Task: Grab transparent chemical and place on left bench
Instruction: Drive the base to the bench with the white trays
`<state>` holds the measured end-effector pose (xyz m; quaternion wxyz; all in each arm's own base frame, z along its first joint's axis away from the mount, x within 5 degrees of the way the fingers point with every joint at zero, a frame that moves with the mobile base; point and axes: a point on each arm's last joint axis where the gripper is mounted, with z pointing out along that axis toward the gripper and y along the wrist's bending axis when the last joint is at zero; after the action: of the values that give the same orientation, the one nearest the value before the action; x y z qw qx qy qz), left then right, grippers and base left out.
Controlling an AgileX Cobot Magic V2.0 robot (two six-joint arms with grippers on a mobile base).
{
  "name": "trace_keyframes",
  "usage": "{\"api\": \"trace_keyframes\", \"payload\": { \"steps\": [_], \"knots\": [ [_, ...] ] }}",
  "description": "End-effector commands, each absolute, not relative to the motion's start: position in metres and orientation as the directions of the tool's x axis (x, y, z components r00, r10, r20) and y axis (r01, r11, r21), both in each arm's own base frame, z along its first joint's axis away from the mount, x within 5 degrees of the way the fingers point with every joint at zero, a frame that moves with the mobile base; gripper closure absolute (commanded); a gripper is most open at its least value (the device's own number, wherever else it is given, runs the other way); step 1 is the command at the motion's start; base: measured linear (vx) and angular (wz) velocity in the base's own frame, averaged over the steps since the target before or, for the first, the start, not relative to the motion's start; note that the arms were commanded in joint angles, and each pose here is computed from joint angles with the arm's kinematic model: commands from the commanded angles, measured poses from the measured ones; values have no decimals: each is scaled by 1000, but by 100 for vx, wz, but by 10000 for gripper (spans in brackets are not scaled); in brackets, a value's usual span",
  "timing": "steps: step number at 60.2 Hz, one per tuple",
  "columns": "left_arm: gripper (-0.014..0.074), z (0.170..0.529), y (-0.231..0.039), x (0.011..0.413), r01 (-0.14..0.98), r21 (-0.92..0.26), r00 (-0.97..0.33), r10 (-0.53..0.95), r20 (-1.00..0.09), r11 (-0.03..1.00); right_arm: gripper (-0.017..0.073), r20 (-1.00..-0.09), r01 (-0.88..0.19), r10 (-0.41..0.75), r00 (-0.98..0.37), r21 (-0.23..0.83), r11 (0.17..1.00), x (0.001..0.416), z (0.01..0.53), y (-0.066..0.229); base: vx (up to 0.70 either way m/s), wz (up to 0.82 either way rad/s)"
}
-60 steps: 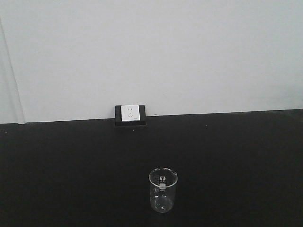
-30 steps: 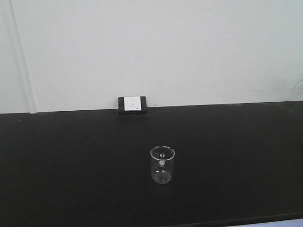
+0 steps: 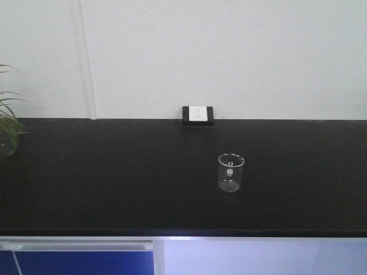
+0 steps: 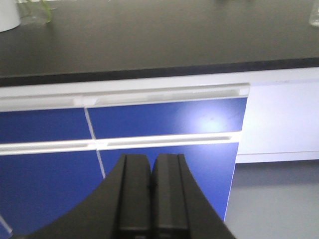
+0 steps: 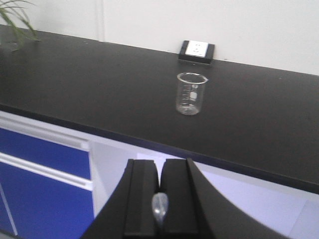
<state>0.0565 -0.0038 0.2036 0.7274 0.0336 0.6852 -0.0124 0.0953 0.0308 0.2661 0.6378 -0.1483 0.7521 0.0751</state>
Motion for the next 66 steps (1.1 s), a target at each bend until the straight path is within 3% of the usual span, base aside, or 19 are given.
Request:
{"api": "trace_keyframes", "payload": {
  "steps": [1, 34, 66],
  "knots": [
    [597, 206, -4, 55, 63, 23, 141, 14, -990, 998, 562, -993, -313, -111, -37, -94, 945, 97, 283, 31, -31, 26],
    [597, 206, -4, 55, 63, 23, 141, 14, -990, 998, 562, -993, -313, -111, -37, -94, 945, 97, 283, 31, -30, 29],
    [597, 206, -4, 55, 63, 23, 141, 14, -990, 998, 562, -993, -313, -111, -37, -94, 945, 97, 283, 31, -23, 65]
  ]
}}
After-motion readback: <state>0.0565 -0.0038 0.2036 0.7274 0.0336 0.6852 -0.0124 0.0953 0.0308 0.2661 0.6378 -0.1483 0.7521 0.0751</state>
